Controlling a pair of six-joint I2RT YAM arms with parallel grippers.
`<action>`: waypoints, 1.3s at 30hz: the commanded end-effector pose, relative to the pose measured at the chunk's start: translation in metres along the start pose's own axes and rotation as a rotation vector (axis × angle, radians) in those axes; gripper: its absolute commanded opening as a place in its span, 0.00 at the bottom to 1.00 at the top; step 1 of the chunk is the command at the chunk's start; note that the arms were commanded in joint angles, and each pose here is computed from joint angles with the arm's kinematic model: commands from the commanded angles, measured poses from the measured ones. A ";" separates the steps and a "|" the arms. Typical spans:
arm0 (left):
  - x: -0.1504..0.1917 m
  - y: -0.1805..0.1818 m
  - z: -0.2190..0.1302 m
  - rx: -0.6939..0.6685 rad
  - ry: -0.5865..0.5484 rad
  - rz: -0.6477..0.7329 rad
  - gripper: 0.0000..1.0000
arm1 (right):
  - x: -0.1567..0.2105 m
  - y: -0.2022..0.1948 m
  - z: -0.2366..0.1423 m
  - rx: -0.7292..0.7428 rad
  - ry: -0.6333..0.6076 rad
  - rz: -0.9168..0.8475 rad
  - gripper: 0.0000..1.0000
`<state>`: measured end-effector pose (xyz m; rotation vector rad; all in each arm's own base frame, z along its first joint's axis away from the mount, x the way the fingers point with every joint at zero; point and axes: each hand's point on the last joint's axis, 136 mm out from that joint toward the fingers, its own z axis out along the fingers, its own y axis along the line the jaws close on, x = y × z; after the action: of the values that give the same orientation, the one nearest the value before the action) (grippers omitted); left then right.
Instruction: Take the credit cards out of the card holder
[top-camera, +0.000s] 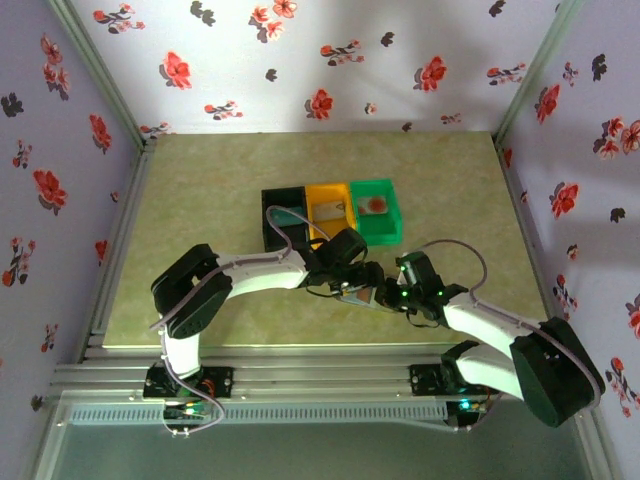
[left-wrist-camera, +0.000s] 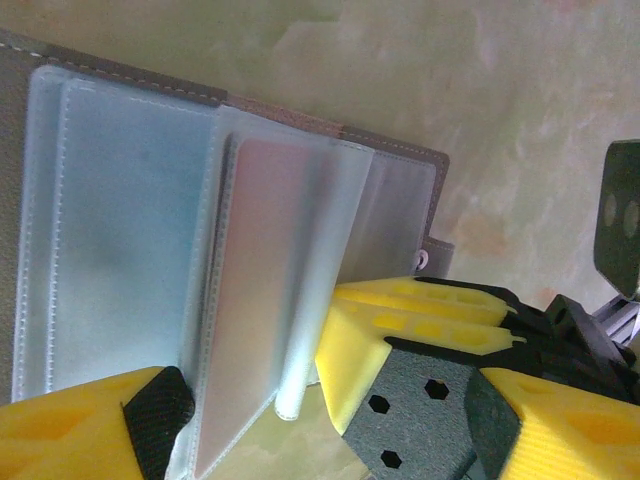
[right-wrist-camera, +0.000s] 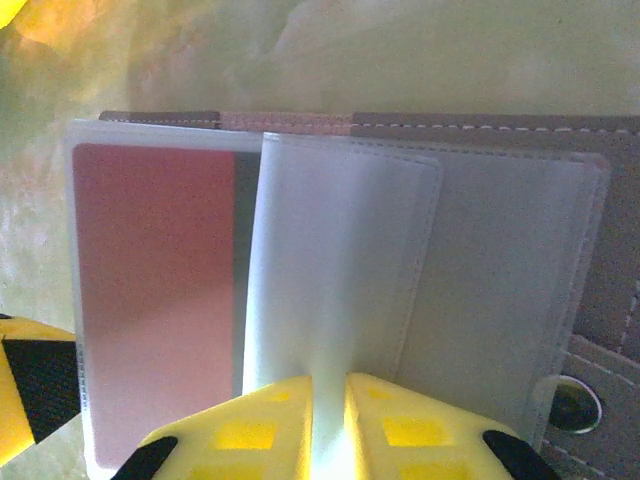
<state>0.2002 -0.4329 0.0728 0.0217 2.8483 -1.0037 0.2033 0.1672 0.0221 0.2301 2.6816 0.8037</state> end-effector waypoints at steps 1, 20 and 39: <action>0.003 -0.061 -0.025 0.203 -0.017 0.061 0.77 | 0.016 -0.014 0.002 0.043 0.049 0.018 0.18; 0.004 -0.080 -0.028 0.240 -0.017 0.074 0.77 | 0.009 -0.021 -0.033 0.099 -0.050 0.028 0.29; 0.002 -0.051 -0.019 0.190 0.005 0.041 0.80 | 0.008 -0.025 -0.049 0.099 -0.103 0.083 0.27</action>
<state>0.1900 -0.4728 0.1250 0.1364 2.7109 -1.2751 0.1793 0.1277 0.0500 0.3499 2.6063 0.6851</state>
